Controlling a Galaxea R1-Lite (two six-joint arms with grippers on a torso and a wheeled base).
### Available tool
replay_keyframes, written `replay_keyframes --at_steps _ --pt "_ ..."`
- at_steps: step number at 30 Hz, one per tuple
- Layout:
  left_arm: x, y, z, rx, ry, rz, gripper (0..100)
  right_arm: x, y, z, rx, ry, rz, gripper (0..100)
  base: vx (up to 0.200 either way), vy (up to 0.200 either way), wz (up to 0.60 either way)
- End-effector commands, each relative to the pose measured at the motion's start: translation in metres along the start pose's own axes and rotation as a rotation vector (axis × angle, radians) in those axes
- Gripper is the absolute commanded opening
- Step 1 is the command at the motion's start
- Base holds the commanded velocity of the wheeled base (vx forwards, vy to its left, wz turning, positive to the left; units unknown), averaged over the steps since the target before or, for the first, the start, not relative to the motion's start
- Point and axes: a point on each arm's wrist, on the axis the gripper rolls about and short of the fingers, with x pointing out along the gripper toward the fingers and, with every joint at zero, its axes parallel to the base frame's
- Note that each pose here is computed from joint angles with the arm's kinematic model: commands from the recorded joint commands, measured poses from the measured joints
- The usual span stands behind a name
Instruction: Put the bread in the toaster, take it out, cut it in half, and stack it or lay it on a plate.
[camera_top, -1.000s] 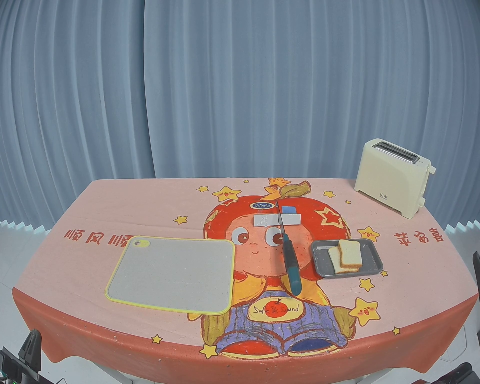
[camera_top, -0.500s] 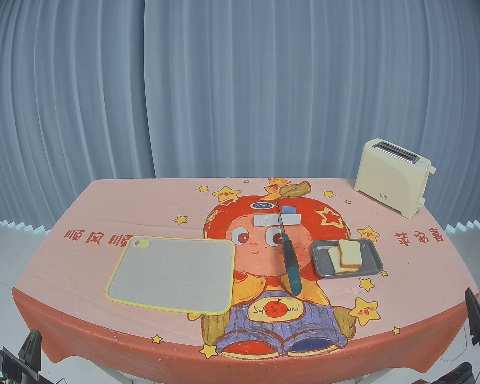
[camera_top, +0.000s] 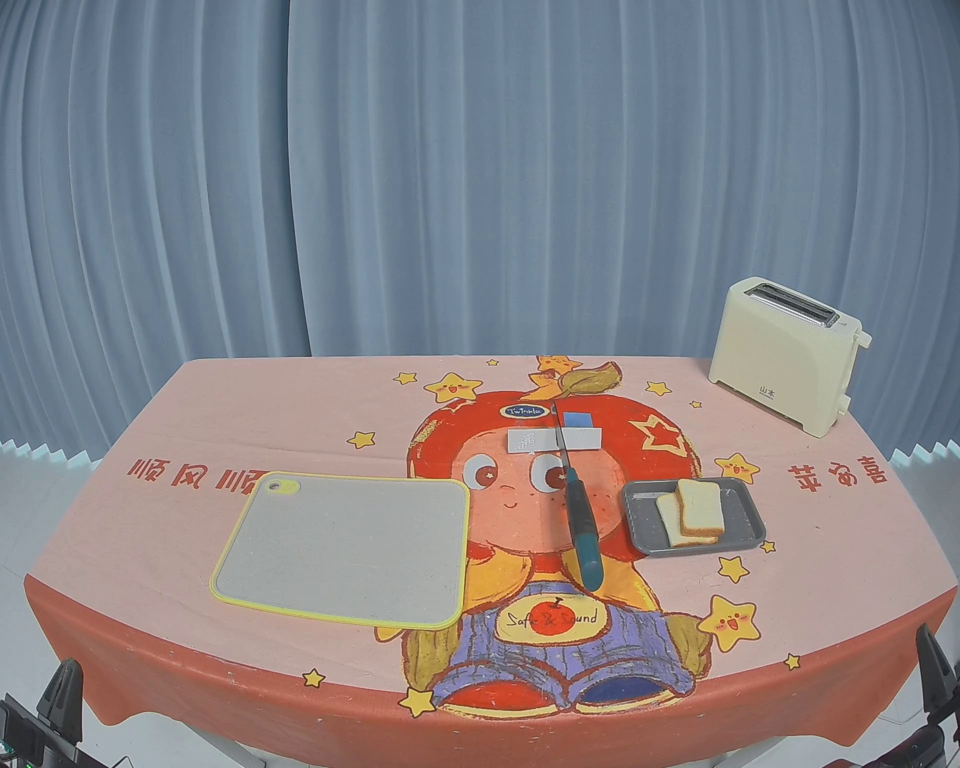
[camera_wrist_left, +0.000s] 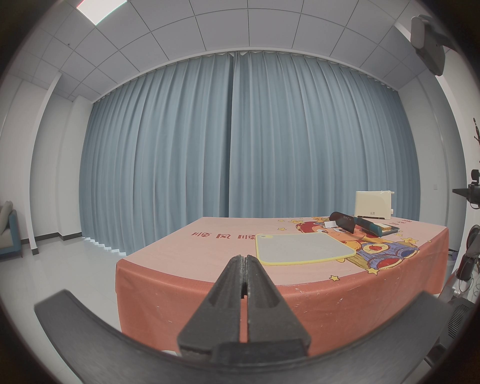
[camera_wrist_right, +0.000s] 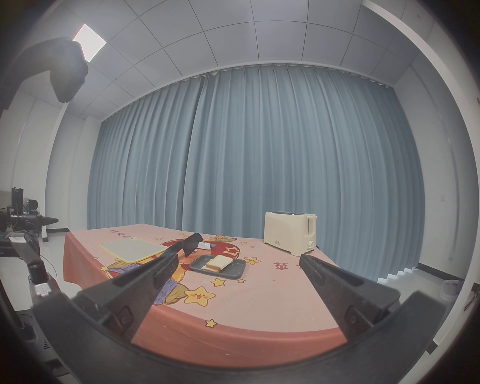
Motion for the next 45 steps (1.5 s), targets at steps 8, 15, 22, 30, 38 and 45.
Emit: replay_keyframes --at_steps 8,15,22,30,38,45 --pt "0.001 0.000 -0.005 0.000 0.019 0.001 0 -0.006 0.001 -0.010 -0.004 -0.023 0.033 100 0.000 0.000 0.00" --pt "0.001 0.000 -0.005 0.000 0.019 0.001 0 -0.007 0.001 -0.019 -0.003 -0.020 0.033 100 0.000 0.000 0.00" --pt "0.001 0.000 -0.005 0.000 0.019 0.001 0 -0.006 0.001 -0.030 0.001 -0.006 0.034 100 0.000 0.000 0.00" --pt "0.001 0.000 -0.005 0.000 0.019 0.001 0 -0.006 0.001 -0.041 0.005 0.000 0.032 100 0.000 0.000 0.00" --pt "0.001 0.000 -0.005 0.000 0.019 0.001 0 -0.006 0.001 -0.041 0.011 -0.001 0.024 100 0.000 0.000 0.00" --pt "0.001 0.000 -0.005 0.000 0.019 0.001 0 -0.005 -0.001 -0.042 0.009 -0.003 -0.062 100 0.000 0.000 0.00"
